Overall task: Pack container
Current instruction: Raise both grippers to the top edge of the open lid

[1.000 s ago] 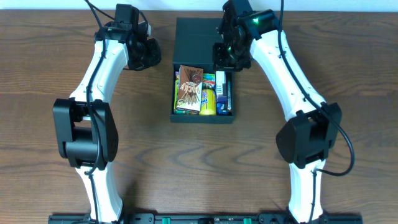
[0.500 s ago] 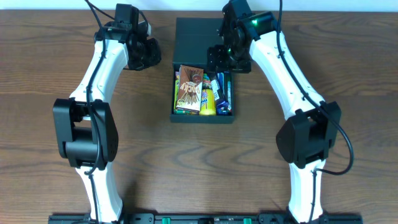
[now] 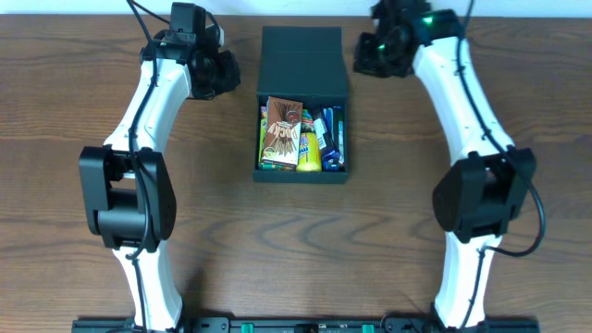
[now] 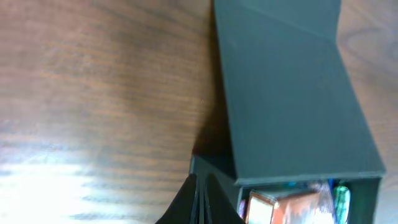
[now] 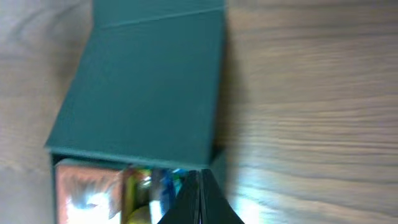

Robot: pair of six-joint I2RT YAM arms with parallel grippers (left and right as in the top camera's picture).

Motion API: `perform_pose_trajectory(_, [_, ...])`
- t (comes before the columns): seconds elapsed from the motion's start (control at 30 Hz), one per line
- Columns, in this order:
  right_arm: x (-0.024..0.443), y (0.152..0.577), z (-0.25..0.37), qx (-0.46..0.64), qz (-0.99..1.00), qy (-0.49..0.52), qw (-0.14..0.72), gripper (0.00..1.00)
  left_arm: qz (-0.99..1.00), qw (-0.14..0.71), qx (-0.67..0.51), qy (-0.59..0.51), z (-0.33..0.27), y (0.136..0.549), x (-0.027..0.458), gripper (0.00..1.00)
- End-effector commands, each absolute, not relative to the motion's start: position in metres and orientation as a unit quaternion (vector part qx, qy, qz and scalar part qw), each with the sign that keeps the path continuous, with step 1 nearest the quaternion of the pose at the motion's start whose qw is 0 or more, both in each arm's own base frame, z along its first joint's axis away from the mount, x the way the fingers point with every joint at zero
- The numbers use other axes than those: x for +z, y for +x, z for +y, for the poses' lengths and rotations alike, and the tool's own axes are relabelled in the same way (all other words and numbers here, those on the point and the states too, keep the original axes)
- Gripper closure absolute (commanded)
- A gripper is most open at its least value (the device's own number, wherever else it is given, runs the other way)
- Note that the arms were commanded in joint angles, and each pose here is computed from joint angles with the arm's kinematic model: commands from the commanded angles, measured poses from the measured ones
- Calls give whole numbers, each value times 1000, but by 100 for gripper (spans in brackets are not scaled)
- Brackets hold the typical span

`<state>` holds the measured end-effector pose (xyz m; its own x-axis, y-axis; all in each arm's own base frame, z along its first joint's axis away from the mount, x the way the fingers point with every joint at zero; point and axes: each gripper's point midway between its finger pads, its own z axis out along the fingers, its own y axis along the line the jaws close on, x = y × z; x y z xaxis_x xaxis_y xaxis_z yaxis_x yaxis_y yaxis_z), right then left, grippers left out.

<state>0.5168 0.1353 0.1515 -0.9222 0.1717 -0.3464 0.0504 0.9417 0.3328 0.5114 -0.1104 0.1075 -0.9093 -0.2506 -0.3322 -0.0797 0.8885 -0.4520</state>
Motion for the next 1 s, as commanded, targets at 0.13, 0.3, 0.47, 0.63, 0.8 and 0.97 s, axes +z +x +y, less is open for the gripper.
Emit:
perform_pose_trajectory(0.13, [96,511,128,207,966,102,114,99,926,169,-307,-140,-120,534,77,94])
perform_pose_trajectory(0.3, [35,518,134,273,949,148,48,99,906,146,-357,-176,-121,553,57,94])
perform_pose_trajectory(0.47, [8,520,134,297,939,169,25,99,886,109,-403,-201,-132,571,38,94])
perform_pose_trajectory(0.63, [10,535,137,310,935,166,51,99,872,88,-432,-212,-141,584,32,94])
perform_pose_trajectory(0.8, [11,544,142,332,927,163,65,99,867,75,-442,-216,-154,588,26,94])
perform_pose_trajectory(0.97, [10,550,153,369,914,156,65,99,869,63,-443,-212,-169,583,21,95])
